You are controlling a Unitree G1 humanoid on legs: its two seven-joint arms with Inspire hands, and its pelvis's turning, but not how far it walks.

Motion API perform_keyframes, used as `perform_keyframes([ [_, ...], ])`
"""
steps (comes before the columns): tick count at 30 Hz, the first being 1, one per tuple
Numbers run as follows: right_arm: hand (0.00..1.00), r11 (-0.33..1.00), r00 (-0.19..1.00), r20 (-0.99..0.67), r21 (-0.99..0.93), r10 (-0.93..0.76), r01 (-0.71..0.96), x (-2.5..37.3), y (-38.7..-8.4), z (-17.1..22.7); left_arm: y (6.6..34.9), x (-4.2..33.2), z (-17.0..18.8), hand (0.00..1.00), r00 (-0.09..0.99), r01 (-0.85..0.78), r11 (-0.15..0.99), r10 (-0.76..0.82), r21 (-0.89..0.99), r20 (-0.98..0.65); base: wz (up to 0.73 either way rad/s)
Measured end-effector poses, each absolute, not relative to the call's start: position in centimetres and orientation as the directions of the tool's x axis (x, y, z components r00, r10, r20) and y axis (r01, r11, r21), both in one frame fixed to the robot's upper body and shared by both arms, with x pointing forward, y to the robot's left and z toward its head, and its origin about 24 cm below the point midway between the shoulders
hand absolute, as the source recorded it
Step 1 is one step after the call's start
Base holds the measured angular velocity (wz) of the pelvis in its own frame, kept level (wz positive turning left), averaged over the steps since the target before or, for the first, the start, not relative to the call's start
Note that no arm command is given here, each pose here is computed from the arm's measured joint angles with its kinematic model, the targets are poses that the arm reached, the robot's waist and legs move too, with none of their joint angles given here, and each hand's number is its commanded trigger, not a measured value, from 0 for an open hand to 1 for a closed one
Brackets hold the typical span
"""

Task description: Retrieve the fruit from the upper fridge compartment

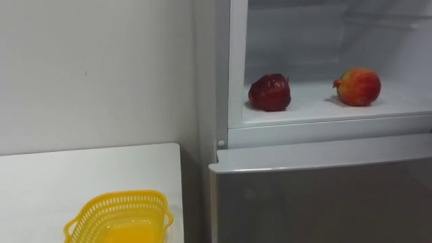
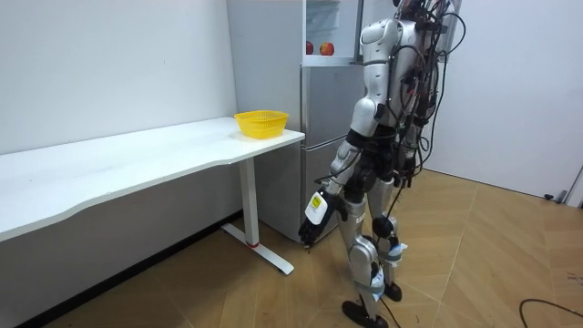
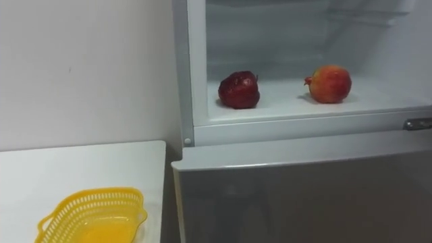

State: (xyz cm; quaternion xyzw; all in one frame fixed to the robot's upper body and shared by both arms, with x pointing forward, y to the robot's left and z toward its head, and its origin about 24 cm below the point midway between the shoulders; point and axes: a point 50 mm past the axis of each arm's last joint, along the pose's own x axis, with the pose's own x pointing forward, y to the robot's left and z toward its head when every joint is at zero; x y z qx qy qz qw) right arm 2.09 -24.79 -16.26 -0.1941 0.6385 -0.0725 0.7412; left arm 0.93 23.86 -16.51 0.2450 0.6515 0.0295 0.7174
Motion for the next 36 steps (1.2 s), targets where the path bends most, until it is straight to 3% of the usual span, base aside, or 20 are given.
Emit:
perform_keyframes([
  [3,0.00,0.895,0.362,-0.840,-0.445,-0.405,-0.031,5.7,-25.3,-14.7,23.8,1.2,-16.4,0.00,0.173,0.281,0.875,0.359,0.395,-0.917,-0.13],
  [5,0.00,0.879,0.550,-0.722,-0.474,-0.421,0.050,9.1,-25.2,-12.1,23.8,1.6,-16.2,0.00,0.211,0.270,0.874,0.356,0.404,-0.910,-0.05],
  [8,0.00,0.872,0.730,-0.542,-0.464,-0.417,0.154,12.6,-24.6,-8.4,23.8,1.7,-16.1,0.00,0.248,0.266,0.869,0.357,0.417,-0.901,0.00],
  [13,0.00,0.868,0.904,-0.207,-0.423,-0.373,0.261,16.1,-23.1,-1.5,23.7,1.7,-16.0,0.00,0.288,0.256,0.870,0.348,0.422,-0.892,-0.17],
  [17,0.00,0.864,0.937,0.029,-0.378,-0.347,0.332,17.2,-22.2,3.1,23.6,1.1,-16.2,0.00,0.286,0.265,0.871,0.338,0.413,-0.897,-0.23],
  [23,0.00,0.864,0.911,0.244,-0.308,-0.333,0.398,17.5,-21.5,7.2,23.1,-0.1,-16.5,0.00,0.257,0.322,0.867,0.308,0.382,-0.916,-0.06],
  [36,0.00,0.919,0.850,0.463,-0.162,-0.251,0.360,19.2,-19.5,11.9,22.2,0.3,-16.9,0.00,0.244,0.398,0.863,0.226,0.311,-0.943,0.05],
])
